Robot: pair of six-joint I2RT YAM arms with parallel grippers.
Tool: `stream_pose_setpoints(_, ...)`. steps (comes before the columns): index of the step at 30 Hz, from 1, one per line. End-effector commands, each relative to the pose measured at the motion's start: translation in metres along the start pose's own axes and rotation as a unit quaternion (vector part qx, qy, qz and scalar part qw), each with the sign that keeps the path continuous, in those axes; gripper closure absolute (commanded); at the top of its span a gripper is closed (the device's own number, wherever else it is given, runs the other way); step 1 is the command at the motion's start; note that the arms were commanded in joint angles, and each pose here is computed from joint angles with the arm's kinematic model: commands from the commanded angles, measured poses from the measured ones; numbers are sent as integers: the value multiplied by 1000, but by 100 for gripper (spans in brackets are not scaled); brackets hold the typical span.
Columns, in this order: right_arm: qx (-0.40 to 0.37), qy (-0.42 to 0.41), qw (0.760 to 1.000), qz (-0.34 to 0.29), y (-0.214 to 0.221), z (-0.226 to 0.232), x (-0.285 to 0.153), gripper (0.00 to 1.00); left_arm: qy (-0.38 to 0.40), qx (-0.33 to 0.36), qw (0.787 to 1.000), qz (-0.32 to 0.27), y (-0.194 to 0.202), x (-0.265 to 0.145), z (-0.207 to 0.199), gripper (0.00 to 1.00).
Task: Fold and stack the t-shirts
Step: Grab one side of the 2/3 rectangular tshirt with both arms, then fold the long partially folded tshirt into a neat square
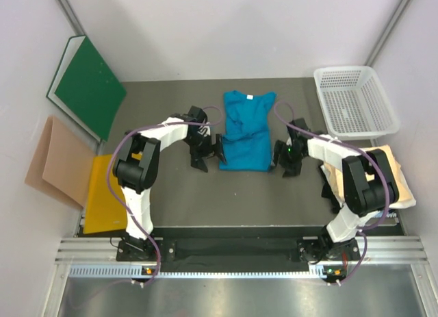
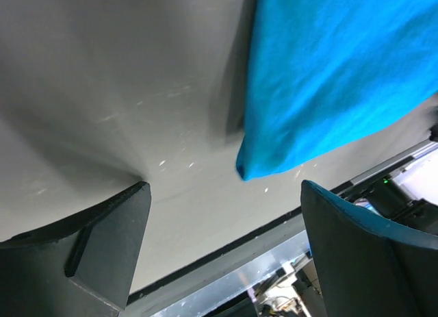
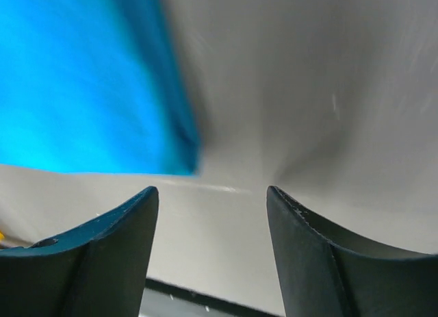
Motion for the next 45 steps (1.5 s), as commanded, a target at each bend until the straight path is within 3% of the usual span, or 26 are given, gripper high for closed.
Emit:
stream_pose_setpoints(1, 55, -45, 997, 28, 15, -3, 16, 36, 44, 12, 998, -51, -11, -3, -19, 7)
stream_pose_setpoints(6, 74, -85, 993, 36, 11, 6, 38, 39, 39, 14, 998, -47, -15, 9, -21, 11)
stream_pose_setpoints(12, 64, -106, 992, 20, -7, 29, 34, 40, 46, 16, 998, -42, -19, 21, -30, 17)
stream_pose_setpoints(13, 63, -106, 992, 17, -9, 30, 35, 40, 46, 18, 998, -38, -17, 24, -33, 23)
stream_pose_setpoints(16, 61, -105, 992, 29, -9, 30, 42, 64, 50, 21, 998, -32, -15, 30, -40, 45)
stream_pose_setpoints(17, 59, -108, 992, 35, -8, 31, 44, 86, 51, 23, 998, -31, -15, 31, -42, 67)
stream_pose_setpoints(19, 57, -106, 992, 41, -5, 30, 43, 96, 43, 19, 999, -26, -13, 33, -42, 100)
stream_pose_setpoints(20, 55, -104, 992, 40, -5, 28, 42, 100, 38, 18, 999, -24, -12, 33, -43, 100)
stream_pose_setpoints(27, 22, -109, 993, 31, 10, 24, 1, 100, 14, 14, 1000, -16, 11, 8, -43, 100)
stream_pose_setpoints(35, 13, -130, 989, 67, 51, 9, -47, 100, 5, 22, 1000, 14, 62, -25, -55, 100)
stream_pose_setpoints(40, 2, -153, 985, 82, 69, 7, -80, 100, 42, 41, 998, -19, 70, -61, -78, 100)
stream_pose_setpoints(45, -34, -159, 986, 43, 53, 18, -104, 99, 65, 70, 993, -72, 42, -90, -108, 100)
Point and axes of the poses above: each gripper's point midway between its finger pads, its own x axis out along the fingers, its own z axis along the line the jaws close on, y = z × x, the point moved 8 cm from there along -x, back along the fingers, and after that the axes turned 9 degrees about x, right-handed, at the moved point
